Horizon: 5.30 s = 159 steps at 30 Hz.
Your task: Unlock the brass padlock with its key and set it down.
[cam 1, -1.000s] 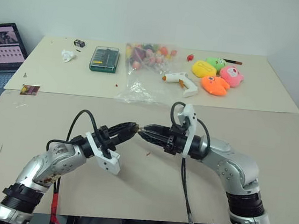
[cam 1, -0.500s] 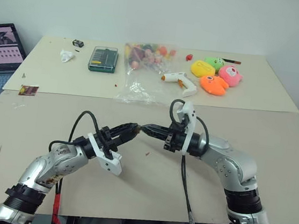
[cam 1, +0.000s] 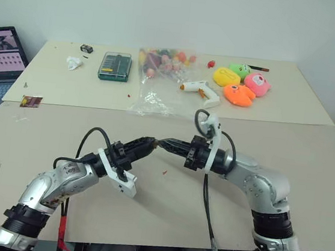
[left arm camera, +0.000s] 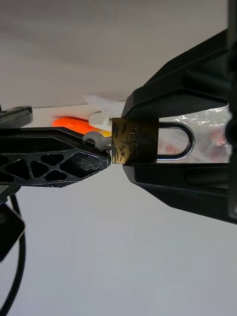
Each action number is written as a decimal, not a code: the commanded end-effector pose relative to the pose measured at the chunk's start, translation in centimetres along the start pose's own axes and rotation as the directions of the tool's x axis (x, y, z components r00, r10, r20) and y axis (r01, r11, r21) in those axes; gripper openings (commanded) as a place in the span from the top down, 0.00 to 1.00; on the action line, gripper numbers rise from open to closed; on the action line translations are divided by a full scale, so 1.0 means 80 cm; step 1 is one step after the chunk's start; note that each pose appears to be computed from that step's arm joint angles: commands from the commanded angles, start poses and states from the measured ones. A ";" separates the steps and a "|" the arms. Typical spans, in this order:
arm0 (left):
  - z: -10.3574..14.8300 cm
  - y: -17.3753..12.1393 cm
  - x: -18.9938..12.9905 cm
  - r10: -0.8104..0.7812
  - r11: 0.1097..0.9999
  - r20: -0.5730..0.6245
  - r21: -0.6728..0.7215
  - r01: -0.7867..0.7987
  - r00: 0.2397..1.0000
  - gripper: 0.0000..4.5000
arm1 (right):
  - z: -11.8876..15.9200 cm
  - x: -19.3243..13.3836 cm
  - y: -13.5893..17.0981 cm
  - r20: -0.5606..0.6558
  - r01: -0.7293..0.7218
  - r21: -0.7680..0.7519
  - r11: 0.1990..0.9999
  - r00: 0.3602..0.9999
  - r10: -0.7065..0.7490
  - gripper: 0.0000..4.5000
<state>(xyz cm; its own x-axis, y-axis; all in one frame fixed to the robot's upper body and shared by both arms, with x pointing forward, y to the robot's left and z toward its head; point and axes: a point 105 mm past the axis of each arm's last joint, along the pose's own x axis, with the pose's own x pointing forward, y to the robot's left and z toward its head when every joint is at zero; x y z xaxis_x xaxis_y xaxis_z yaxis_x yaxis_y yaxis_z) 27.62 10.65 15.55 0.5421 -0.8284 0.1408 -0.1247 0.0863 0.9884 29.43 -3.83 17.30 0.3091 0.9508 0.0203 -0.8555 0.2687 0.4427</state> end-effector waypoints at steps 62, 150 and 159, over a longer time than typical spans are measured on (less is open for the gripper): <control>0.028 0.015 0.019 0.084 0.994 0.073 -0.076 -0.079 0.994 0.83 | 0.010 0.003 0.022 -0.079 -0.020 -0.239 0.971 0.997 0.001 0.64; 0.038 0.029 0.033 0.026 0.019 0.267 -0.964 0.267 0.963 1.00 | 0.033 -0.052 0.028 -0.166 -0.133 -0.364 0.922 0.983 0.076 0.94; 0.032 0.032 0.032 0.029 0.031 0.236 -0.971 0.235 0.971 1.00 | 0.026 -0.050 0.021 -0.184 -0.140 -0.360 0.922 0.980 0.077 0.94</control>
<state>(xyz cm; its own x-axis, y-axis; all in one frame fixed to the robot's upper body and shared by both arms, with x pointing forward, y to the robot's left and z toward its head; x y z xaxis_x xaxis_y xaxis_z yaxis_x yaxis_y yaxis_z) 27.09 7.33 17.13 0.3403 -0.9330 0.1168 0.9322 0.3510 0.0879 27.69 -7.65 18.86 0.1716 0.9757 -0.1361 -0.9729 0.1896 0.1321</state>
